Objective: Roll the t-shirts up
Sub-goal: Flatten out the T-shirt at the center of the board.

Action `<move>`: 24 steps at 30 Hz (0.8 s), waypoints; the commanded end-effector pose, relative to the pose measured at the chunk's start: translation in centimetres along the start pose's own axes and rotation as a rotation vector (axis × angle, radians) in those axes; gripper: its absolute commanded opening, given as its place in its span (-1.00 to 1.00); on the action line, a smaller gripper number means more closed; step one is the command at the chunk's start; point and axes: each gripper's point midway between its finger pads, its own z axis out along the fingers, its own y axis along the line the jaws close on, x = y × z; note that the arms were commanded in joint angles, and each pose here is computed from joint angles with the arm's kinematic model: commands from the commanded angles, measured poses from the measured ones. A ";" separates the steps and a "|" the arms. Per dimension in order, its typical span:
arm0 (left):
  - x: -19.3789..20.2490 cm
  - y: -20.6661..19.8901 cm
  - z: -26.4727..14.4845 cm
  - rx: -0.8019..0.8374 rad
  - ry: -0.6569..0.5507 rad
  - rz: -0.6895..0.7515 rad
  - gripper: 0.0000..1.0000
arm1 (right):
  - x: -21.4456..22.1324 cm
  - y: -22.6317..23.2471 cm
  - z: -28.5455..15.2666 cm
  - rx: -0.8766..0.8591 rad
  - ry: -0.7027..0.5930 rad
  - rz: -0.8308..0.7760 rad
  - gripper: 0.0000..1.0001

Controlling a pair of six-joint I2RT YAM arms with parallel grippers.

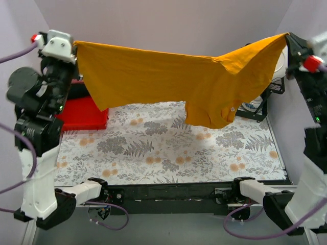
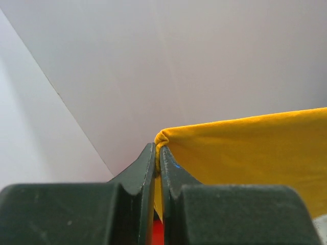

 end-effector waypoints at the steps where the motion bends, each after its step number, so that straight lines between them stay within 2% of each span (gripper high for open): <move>1: -3.1 1.3 -4.2 0.011 -0.069 -0.007 -1.00 | -4.4 -0.6 -5.6 0.022 -0.077 -0.012 -0.97; 9: -6.6 2.4 -8.6 0.024 -0.174 -0.007 -1.00 | -9.3 0.6 -11.4 0.027 -0.184 -0.081 -0.97; 15: -7.1 2.7 -7.9 0.006 -0.199 0.006 -1.00 | -10.0 1.0 -10.6 0.028 -0.210 -0.044 -0.97; 18: -5.2 2.0 -5.2 0.002 -0.142 0.038 -1.00 | -8.2 0.9 -8.2 0.001 -0.180 0.004 -0.97; 19: -4.3 1.8 -4.5 0.000 -0.120 0.048 -1.00 | -6.0 1.2 -6.9 -0.021 -0.137 0.028 -0.97; 22: 1.2 -0.5 -1.2 0.044 -0.002 0.105 -1.00 | -3.0 2.1 -4.7 -0.070 -0.113 0.050 -0.97; 24: 6.0 -2.9 0.6 0.105 0.082 0.136 -1.00 | 1.2 3.8 -2.9 -0.146 -0.050 0.098 -0.97</move>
